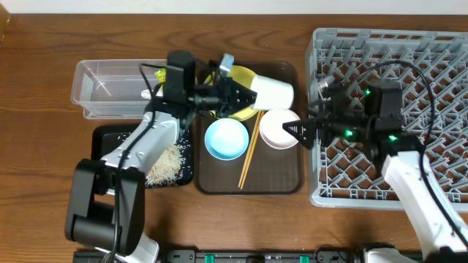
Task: Sort waste into correct bins and load items into the dishwasher rack
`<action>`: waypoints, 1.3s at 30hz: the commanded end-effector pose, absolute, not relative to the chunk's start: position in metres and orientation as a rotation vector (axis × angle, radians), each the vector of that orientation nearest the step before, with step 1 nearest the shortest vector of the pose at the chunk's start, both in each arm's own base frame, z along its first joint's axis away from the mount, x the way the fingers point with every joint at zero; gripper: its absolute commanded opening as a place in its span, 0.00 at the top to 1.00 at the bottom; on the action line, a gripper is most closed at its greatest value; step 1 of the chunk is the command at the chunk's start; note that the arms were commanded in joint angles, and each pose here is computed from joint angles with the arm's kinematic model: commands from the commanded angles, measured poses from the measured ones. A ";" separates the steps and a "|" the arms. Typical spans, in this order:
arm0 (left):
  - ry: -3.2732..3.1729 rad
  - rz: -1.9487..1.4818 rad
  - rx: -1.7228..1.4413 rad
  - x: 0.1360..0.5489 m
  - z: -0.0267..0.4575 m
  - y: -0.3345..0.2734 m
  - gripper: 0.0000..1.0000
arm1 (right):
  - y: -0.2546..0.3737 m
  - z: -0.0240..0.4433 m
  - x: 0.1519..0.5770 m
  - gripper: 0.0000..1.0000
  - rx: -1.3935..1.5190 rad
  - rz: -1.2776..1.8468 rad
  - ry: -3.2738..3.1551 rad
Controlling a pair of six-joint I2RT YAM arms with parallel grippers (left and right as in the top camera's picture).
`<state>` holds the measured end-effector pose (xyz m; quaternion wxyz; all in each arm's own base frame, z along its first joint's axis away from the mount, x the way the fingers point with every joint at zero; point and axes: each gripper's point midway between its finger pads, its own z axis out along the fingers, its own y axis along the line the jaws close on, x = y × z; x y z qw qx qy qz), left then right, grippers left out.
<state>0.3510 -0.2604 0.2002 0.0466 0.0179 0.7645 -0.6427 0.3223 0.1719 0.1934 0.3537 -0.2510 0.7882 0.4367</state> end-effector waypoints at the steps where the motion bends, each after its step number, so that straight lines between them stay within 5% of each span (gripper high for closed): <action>1: 2.359 -2.111 0.121 0.329 0.212 -0.268 0.94 | 0.189 0.214 0.313 0.01 -0.787 1.275 1.879; 8: 2.377 -2.147 0.191 0.314 0.213 -0.282 0.94 | 0.194 0.238 0.320 0.01 -0.836 1.291 1.737; 15: 2.380 -2.148 0.197 0.312 0.213 -0.284 0.94 | 0.198 0.253 0.306 0.21 -0.927 1.374 1.629; 27: 2.383 -2.149 0.193 0.312 0.213 -0.284 0.93 | 0.198 0.249 0.304 0.20 -0.906 1.396 1.663; 36: 2.388 -2.152 0.183 0.312 0.213 -0.284 0.94 | 0.198 0.248 0.305 0.43 -0.903 1.392 1.666; 39: 2.347 -2.127 0.244 0.314 0.214 -0.283 0.84 | 0.196 0.243 0.311 0.51 -0.866 1.360 1.709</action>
